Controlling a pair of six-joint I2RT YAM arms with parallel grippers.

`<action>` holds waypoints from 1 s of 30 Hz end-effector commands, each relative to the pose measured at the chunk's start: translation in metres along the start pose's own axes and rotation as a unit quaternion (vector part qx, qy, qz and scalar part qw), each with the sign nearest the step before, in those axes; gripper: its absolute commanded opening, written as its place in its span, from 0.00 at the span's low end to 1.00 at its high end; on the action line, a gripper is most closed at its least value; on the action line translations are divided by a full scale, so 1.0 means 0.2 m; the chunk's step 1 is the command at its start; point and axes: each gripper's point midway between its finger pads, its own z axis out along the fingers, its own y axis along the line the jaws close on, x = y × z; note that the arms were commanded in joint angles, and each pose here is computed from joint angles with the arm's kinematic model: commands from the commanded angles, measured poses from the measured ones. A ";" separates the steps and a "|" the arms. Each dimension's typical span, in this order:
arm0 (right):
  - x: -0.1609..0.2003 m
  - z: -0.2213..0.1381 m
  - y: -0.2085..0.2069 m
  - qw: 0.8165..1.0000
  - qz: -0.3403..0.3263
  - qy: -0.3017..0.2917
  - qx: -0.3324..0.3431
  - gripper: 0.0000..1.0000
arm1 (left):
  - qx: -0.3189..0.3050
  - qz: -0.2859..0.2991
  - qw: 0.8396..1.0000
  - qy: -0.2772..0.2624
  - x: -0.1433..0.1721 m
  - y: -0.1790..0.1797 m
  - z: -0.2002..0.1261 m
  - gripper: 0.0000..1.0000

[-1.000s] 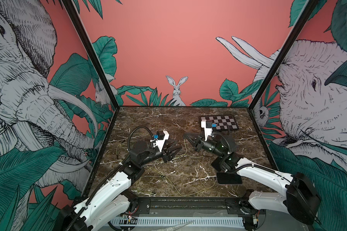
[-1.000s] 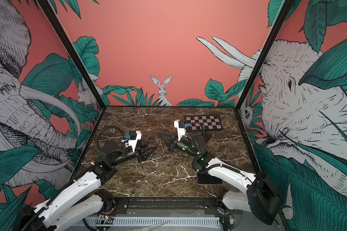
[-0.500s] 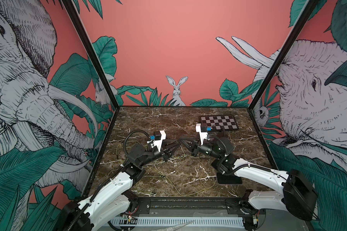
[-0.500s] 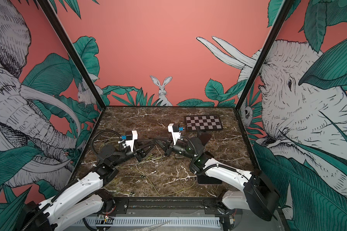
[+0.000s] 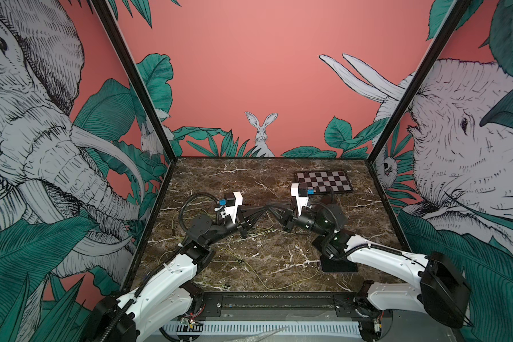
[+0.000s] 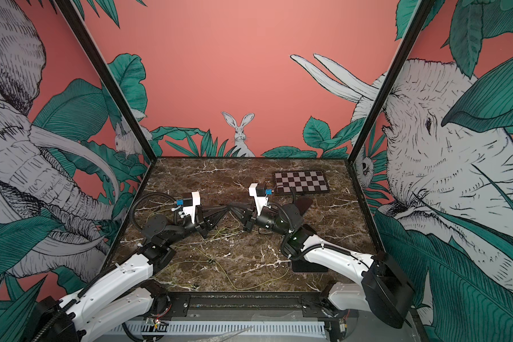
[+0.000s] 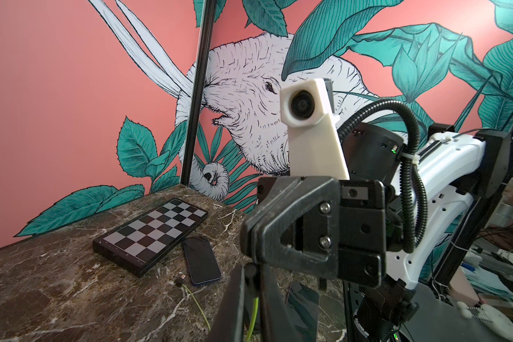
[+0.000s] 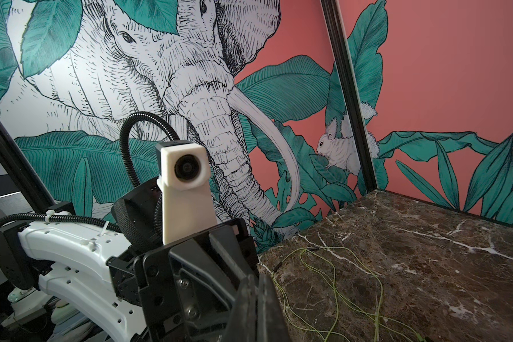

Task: Plug wired earphones into phones
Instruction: Pick up the wired earphone from the center of the board.

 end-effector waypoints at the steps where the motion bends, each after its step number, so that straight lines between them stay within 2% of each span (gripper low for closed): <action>1: -0.08 0.00 0.08 0.999 -0.020 -0.031 -0.024 0.00 | 0.028 -0.001 1.000 0.001 -0.01 -0.04 0.01 0.14; 7: -0.09 0.00 0.10 0.999 -0.020 -0.037 -0.031 0.00 | 0.032 -0.011 0.999 0.008 0.00 -0.04 0.02 0.20; 15: -0.07 0.00 0.10 0.999 -0.021 -0.032 -0.032 0.00 | 0.034 -0.006 0.999 0.005 -0.01 -0.05 0.02 0.19; 25: -0.07 -0.02 0.09 0.999 -0.027 -0.035 -0.023 0.00 | 0.025 0.007 1.000 -0.014 -0.05 -0.06 -0.01 0.24; 30: -0.08 -0.01 0.11 0.999 -0.025 -0.036 -0.032 0.00 | 0.042 0.000 0.999 -0.007 -0.04 -0.08 0.00 0.20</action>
